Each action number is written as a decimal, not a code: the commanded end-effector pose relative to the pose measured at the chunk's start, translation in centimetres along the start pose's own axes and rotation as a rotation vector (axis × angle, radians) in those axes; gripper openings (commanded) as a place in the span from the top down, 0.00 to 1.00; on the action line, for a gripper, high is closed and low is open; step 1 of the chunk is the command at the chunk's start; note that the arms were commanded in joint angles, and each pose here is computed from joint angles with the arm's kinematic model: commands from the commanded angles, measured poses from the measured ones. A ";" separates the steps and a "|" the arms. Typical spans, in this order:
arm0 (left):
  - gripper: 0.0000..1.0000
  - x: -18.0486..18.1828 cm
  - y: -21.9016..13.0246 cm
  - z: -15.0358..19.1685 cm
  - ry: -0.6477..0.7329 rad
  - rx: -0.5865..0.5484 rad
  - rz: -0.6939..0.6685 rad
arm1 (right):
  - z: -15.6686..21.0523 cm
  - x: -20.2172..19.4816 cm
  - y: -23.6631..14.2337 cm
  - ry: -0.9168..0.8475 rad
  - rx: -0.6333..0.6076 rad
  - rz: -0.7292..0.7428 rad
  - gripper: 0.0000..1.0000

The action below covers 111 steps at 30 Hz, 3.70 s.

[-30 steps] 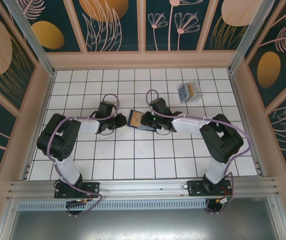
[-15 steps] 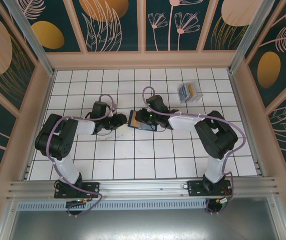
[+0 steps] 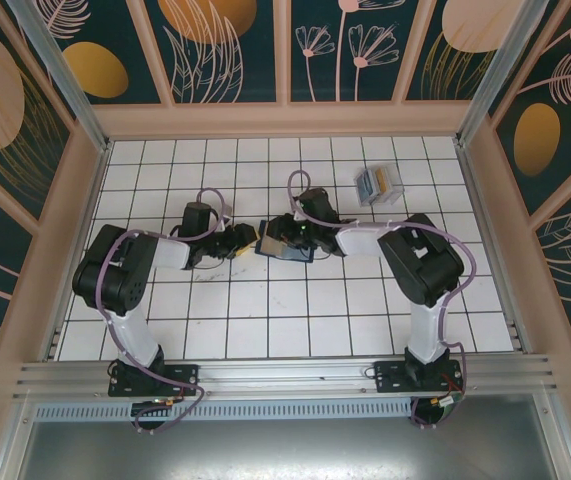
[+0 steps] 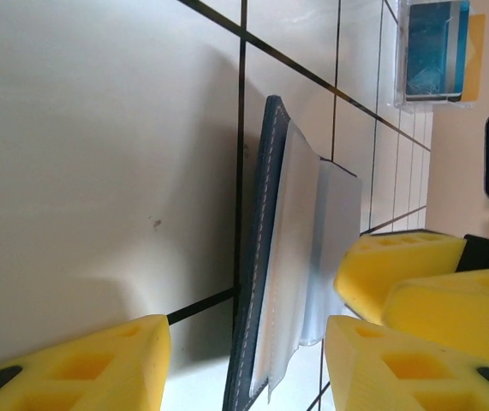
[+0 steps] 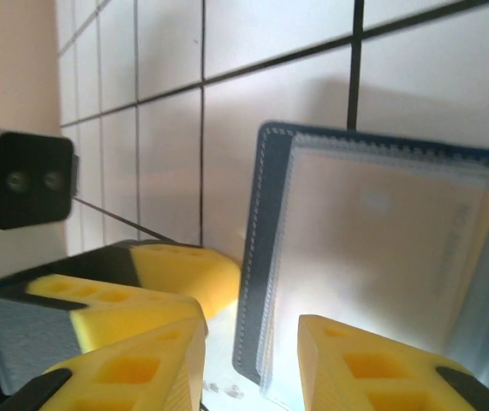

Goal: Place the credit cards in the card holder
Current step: Flip over the card slot in the card holder, then pick up the credit card from the storage box.

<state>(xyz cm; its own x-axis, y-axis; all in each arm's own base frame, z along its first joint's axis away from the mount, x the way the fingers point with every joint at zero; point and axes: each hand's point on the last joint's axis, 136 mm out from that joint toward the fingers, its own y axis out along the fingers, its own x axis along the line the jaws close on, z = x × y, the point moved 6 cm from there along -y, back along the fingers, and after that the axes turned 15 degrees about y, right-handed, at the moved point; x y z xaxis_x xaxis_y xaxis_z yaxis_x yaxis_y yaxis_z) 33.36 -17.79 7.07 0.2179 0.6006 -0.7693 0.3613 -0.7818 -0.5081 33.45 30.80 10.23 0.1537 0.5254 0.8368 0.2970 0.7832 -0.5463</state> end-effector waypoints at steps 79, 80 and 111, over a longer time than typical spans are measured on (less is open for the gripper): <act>0.52 0.8 -0.4 1.3 0.042 0.030 -0.156 | -24.8 -7.7 -18.0 -0.160 -0.301 0.469 0.46; 0.52 0.8 -0.5 1.3 0.042 0.027 -0.156 | -24.8 -7.3 -18.0 -0.165 -0.299 0.448 0.49; 0.53 0.7 -0.6 1.1 0.052 0.030 -0.175 | -24.7 -6.6 -21.2 -0.159 -0.400 0.485 0.99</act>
<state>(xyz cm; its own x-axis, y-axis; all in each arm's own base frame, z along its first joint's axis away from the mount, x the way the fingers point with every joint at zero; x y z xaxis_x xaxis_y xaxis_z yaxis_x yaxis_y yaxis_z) 32.98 -17.58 6.92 0.2317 0.7025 -0.6730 0.3871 -0.7012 -0.5987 50.03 2.87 14.43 0.2267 0.8524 0.4712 0.5096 0.3085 -0.8032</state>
